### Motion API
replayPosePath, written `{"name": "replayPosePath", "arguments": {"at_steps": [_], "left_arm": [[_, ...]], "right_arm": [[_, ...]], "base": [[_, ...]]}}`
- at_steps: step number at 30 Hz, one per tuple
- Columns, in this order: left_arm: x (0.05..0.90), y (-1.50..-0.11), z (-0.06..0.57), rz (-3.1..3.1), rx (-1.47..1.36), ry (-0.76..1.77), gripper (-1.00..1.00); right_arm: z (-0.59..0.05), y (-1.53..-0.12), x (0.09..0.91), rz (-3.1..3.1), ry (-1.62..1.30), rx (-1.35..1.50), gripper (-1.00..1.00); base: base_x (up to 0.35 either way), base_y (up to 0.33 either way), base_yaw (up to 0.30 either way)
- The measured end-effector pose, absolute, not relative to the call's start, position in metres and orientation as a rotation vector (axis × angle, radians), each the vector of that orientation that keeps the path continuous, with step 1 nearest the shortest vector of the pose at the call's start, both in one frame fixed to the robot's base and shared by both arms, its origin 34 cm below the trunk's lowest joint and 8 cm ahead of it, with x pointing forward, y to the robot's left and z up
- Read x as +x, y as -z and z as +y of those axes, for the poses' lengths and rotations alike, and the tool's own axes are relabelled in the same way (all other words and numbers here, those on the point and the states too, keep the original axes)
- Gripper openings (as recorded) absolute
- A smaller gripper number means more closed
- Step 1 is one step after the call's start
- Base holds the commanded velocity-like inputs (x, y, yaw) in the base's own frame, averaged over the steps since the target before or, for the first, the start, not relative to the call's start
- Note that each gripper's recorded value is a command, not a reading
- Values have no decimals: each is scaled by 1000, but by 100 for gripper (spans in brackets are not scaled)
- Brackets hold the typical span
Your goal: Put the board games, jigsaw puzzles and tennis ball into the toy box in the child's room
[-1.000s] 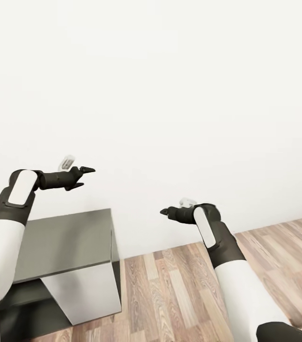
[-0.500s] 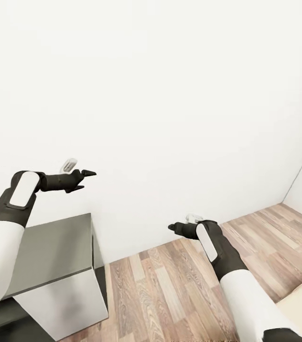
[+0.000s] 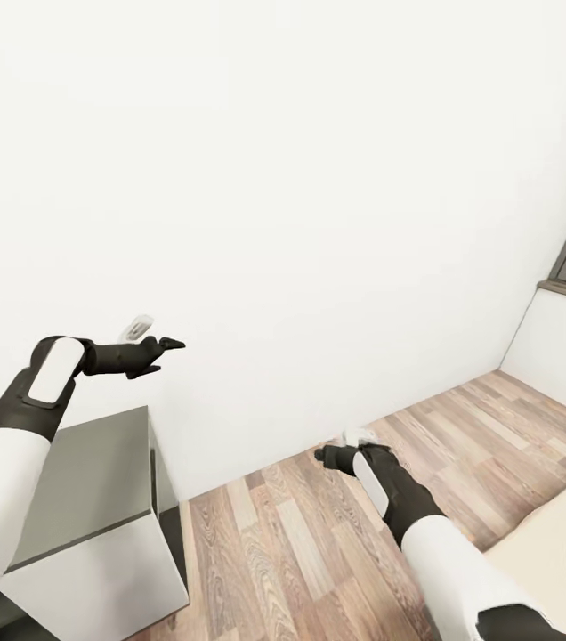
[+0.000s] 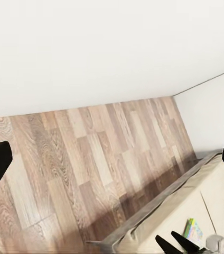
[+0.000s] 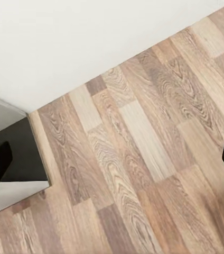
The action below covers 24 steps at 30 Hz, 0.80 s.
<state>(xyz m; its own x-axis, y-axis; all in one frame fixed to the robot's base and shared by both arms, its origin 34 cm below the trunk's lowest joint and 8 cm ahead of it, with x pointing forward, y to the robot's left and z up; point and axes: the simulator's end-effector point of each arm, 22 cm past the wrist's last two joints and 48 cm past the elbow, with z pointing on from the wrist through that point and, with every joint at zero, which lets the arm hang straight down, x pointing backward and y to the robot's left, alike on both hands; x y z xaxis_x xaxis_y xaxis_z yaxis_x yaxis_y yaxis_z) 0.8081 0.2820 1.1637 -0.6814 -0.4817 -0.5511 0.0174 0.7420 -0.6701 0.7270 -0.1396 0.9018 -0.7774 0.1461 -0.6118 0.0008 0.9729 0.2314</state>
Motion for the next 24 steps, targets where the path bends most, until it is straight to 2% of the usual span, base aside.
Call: {"name": "replayPosePath", "arguments": {"at_steps": [9,24], "left_arm": [[786,-1104,283,2281,-376,810,100],[728,-990,301,2462,-467,732,100]], "right_arm": [[-135,-853,688,2474,-277,128,100],[-148,-803,642,2511,-254,165,100]], "base": [[0,0,-11],[0,0,-137]]}}
